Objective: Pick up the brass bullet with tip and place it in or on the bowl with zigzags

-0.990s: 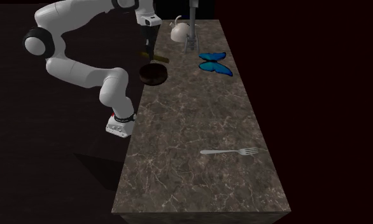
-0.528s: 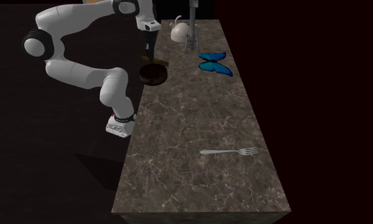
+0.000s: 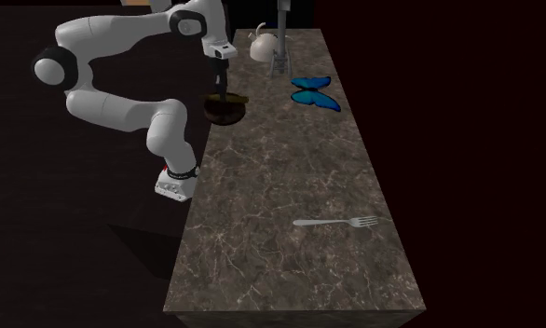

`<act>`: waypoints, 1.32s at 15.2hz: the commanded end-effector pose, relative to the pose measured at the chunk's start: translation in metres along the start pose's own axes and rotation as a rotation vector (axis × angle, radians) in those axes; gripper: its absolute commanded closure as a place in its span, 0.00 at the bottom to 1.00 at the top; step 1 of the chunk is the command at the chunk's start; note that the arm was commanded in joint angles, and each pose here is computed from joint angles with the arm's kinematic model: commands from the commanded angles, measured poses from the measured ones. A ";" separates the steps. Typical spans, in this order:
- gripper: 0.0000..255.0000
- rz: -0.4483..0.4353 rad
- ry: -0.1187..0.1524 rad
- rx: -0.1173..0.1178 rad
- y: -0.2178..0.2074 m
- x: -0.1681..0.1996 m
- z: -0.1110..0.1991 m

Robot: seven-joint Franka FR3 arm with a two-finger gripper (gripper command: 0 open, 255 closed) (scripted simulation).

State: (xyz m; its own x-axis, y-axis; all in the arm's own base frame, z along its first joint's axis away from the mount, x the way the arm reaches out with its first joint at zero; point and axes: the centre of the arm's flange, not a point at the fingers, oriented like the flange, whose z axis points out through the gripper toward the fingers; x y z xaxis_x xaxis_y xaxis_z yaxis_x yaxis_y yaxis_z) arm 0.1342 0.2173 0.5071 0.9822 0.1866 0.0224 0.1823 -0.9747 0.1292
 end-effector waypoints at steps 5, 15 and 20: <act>1.00 0.000 0.000 0.000 0.000 0.000 0.005; 0.00 0.000 0.000 0.000 0.000 0.000 -0.022; 0.00 0.000 0.000 0.000 0.000 0.000 -0.045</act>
State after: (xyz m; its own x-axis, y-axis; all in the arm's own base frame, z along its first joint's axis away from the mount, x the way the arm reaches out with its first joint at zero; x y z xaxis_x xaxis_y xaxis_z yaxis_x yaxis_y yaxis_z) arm 0.1317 0.2221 0.5508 0.9822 0.1867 0.0229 0.1822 -0.9748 0.1289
